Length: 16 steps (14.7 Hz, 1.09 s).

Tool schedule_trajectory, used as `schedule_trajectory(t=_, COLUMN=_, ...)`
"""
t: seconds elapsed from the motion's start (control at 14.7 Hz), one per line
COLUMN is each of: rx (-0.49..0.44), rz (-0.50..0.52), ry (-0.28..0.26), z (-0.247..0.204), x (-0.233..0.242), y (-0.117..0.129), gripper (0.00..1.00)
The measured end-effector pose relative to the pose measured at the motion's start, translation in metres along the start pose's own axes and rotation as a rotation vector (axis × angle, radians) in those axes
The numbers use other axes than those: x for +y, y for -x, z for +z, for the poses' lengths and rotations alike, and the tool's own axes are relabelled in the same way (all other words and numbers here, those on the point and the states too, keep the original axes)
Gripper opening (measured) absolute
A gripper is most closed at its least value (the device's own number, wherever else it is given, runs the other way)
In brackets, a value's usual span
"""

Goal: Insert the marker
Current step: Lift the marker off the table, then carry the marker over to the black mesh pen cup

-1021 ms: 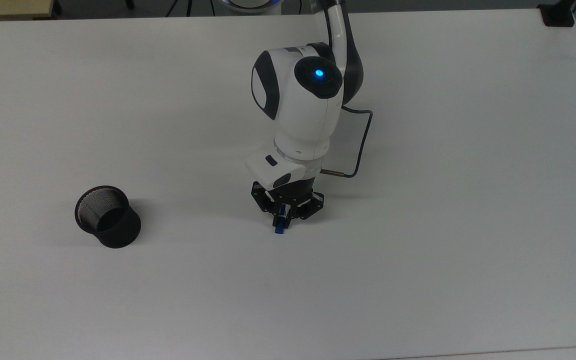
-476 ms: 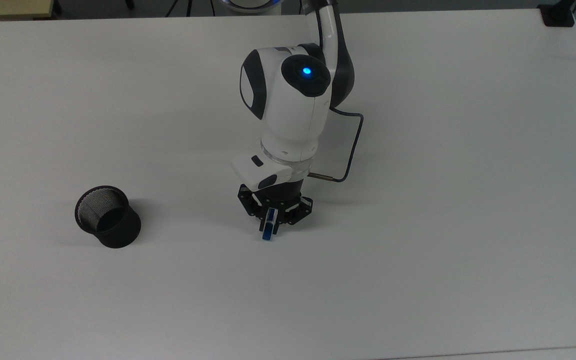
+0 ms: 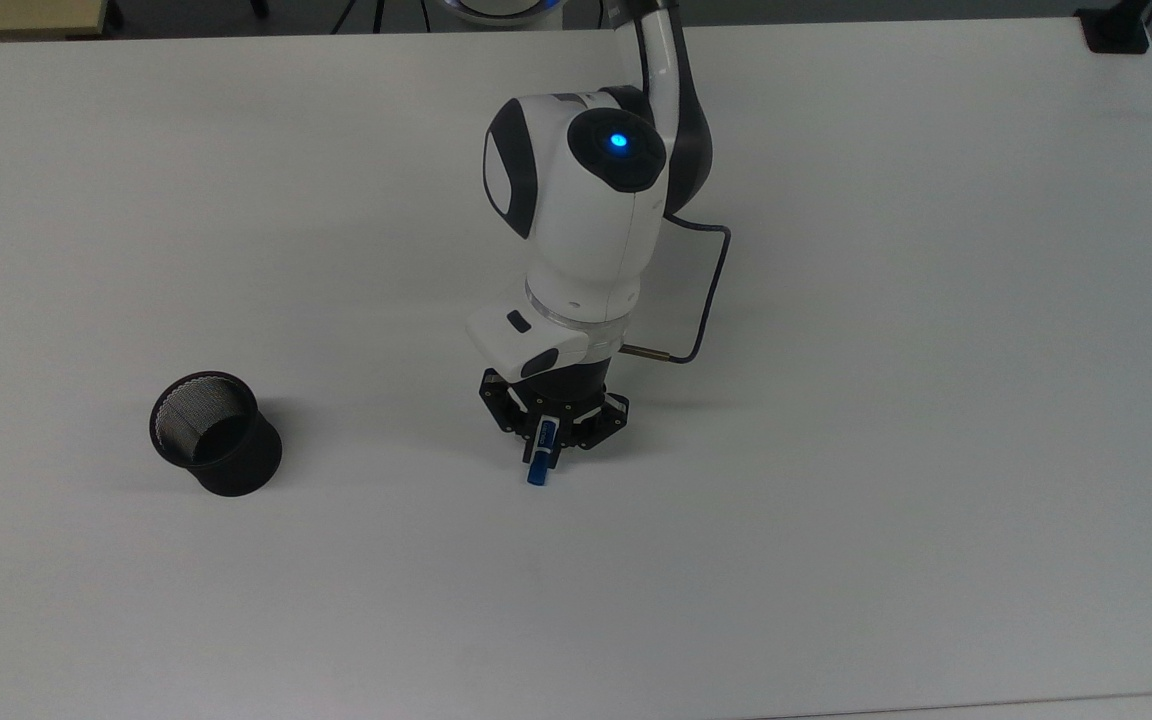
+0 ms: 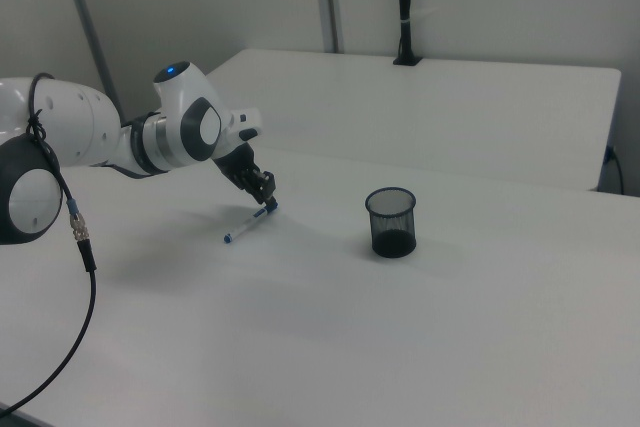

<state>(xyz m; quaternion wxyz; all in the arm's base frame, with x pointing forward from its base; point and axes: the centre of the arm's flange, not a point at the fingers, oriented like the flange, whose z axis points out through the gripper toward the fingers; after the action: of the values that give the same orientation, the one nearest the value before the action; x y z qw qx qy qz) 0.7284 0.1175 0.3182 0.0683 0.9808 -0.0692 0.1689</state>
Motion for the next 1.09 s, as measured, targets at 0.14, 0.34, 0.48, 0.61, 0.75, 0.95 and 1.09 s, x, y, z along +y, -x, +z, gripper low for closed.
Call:
schedule_trajectory(t=0.14, rx=-0.002, rz=0.0, ry=0.001, z=0.002, x=0.001, y=0.0, gripper=0.45)
schedule_trajectory(t=0.34, rx=-0.008, rz=-0.001, ry=0.003, z=0.006, x=0.0, y=0.002, gripper=0.55)
schedule_trajectory(t=0.48, rx=-0.016, rz=-0.004, ry=0.006, z=0.012, x=-0.001, y=0.005, gripper=0.58)
schedule_trajectory(t=0.61, rx=-0.019, rz=-0.008, ry=0.006, z=0.017, x=-0.003, y=0.006, gripper=0.4)
schedule_trajectory(t=0.75, rx=-0.017, rz=-0.011, ry=0.005, z=0.016, x=-0.005, y=0.006, gripper=0.19)
schedule_trajectory(t=0.95, rx=-0.013, rz=-0.006, ry=0.006, z=0.015, x=-0.003, y=0.004, gripper=0.17)
schedule_trajectory(t=1.09, rx=0.014, rz=0.022, ry=0.004, z=0.008, x=0.009, y=-0.008, gripper=0.17)
